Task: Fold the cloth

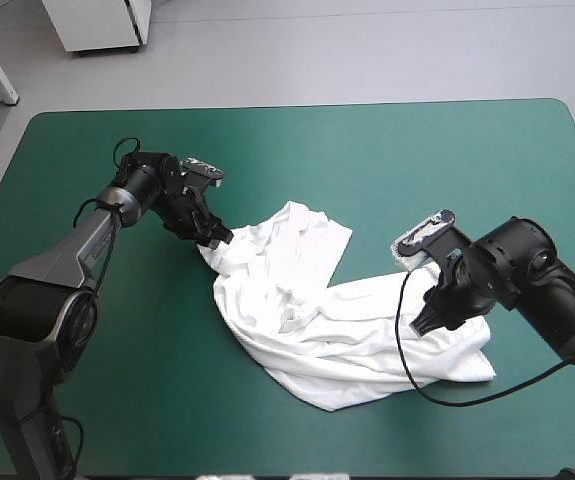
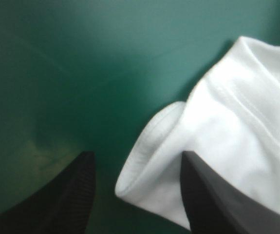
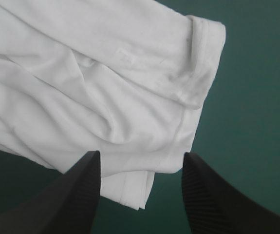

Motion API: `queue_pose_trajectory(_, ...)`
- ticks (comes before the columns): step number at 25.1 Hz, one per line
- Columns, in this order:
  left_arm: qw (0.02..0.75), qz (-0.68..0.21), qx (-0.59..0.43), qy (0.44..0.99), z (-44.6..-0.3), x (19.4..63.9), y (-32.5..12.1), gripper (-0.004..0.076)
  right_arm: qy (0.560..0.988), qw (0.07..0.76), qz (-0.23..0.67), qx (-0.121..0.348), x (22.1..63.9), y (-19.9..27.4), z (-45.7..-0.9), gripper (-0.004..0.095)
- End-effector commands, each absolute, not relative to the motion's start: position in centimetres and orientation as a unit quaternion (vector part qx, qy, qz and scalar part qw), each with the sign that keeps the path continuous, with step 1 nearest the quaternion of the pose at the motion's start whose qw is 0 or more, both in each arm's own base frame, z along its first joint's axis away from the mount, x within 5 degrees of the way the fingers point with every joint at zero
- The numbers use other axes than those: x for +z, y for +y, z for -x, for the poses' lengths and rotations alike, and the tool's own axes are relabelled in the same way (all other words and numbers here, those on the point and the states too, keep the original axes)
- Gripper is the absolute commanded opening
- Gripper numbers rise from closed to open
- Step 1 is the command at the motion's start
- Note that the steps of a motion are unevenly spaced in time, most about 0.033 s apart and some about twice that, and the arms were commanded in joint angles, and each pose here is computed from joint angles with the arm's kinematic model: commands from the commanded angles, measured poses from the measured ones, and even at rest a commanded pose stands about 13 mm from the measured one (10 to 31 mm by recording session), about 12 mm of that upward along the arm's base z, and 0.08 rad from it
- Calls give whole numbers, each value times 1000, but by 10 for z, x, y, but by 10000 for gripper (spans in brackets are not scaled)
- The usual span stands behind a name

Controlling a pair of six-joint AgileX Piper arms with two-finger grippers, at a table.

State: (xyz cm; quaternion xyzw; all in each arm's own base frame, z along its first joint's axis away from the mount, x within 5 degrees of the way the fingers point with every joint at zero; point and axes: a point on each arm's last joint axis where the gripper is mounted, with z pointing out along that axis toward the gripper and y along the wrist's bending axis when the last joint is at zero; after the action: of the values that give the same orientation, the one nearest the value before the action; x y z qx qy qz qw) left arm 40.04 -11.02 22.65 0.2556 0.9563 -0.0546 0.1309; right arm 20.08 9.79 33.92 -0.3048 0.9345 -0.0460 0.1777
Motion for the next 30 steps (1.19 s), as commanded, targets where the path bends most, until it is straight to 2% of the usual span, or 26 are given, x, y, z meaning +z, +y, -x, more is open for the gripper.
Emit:
queue_pose_trajectory(1,165,-252,-71,951,-400,249,-116,393,935,174,301,-65,336,88,-192,484)
queue_pose_trajectory(3,165,-251,-72,951,-400,249,-116,382,937,158,302,-77,324,82,-185,484)
queue_pose_trajectory(6,161,-244,-78,953,-401,246,-117,268,937,153,298,-97,316,74,-177,484)
queue_pose_trajectory(8,160,-241,-81,954,-401,245,-117,139,941,149,289,-96,312,71,-172,484)
queue_pose_trajectory(9,156,-239,-83,955,-401,244,-118,4,943,145,284,-96,308,69,-168,484)
queue_pose_trajectory(13,151,-239,-83,955,-400,243,-118,-9,963,103,241,-65,289,58,-164,484)
queue_pose_trajectory(19,153,-238,-87,955,-400,244,-118,-9,968,66,234,-67,269,51,-158,484)
queue_pose_trajectory(30,152,-238,-90,955,-400,244,-119,-9,965,68,245,-60,242,60,-177,484)
